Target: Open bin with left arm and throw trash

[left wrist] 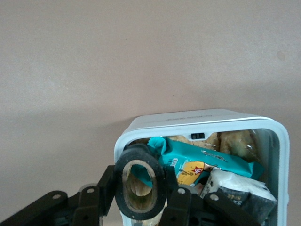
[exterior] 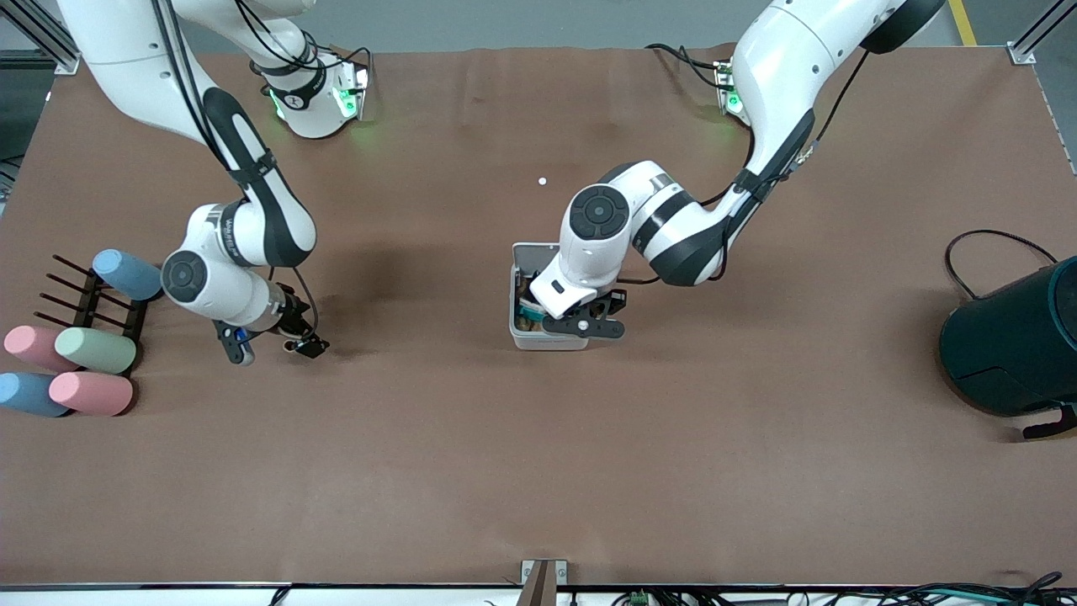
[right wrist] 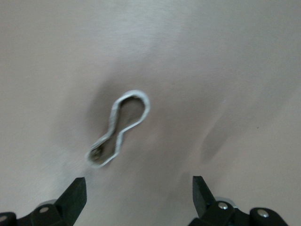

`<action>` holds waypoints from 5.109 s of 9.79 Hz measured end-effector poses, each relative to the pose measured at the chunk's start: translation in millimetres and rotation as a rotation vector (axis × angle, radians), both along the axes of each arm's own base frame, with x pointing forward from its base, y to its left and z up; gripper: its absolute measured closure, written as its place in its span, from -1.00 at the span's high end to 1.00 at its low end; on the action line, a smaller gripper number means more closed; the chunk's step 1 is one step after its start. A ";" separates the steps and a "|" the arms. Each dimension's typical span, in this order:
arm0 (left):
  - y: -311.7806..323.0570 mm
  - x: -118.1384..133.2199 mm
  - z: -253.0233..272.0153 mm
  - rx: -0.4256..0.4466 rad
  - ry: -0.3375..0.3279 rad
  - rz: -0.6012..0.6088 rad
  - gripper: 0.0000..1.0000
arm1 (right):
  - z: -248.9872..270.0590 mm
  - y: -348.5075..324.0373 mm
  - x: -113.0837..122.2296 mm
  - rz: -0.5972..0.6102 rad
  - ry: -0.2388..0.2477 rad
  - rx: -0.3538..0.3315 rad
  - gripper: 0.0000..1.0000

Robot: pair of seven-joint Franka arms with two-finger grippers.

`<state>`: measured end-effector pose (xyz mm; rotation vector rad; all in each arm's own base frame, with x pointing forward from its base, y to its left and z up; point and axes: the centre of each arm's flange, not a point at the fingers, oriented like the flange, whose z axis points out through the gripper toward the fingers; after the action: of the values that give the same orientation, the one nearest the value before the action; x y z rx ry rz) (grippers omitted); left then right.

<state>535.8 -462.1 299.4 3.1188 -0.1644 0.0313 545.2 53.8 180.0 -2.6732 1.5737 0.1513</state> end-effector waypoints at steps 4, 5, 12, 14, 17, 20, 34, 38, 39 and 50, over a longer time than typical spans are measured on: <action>4.0 3.5 -9.3 0.010 0.004 0.005 0.77 | -11.7 -17.3 0.3 -0.111 -0.037 -0.036 0.99; 6.2 7.3 -3.5 0.007 -0.003 0.011 0.99 | -15.1 -18.7 0.3 -0.122 -0.039 -0.041 0.99; 162.7 72.2 206.4 -0.016 0.006 0.322 1.00 | 4.2 -8.8 24.5 -0.202 -0.102 -0.041 1.00; 240.3 92.1 226.8 -0.012 0.017 0.332 1.00 | -7.0 -29.4 22.8 -0.229 -0.085 -0.066 0.99; 316.4 70.1 294.4 0.002 0.024 0.254 1.00 | -14.0 -42.5 24.3 -0.244 -0.079 -0.083 0.92; 407.8 21.7 340.7 0.014 0.013 0.223 1.00 | -7.0 -36.4 31.8 -0.226 -0.098 -0.084 0.00; 440.1 21.6 341.2 0.019 -0.014 0.169 1.00 | 188.3 411.5 -4.8 0.124 -0.123 0.002 -0.88; 439.2 21.6 342.0 0.018 -0.015 0.168 1.00 | 163.2 444.4 -22.3 0.163 -0.110 -0.013 -0.89; 439.0 21.6 342.1 0.018 -0.016 0.168 1.00 | 161.4 453.2 -31.0 0.177 -0.107 -0.015 -0.89; 440.0 21.7 342.6 0.018 -0.017 0.170 1.00 | 152.6 456.9 -32.1 0.174 -0.107 -0.033 0.33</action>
<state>557.5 -22.1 642.0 3.1420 0.1008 0.0585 513.1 510.7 332.6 -2.7900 1.3253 -0.0137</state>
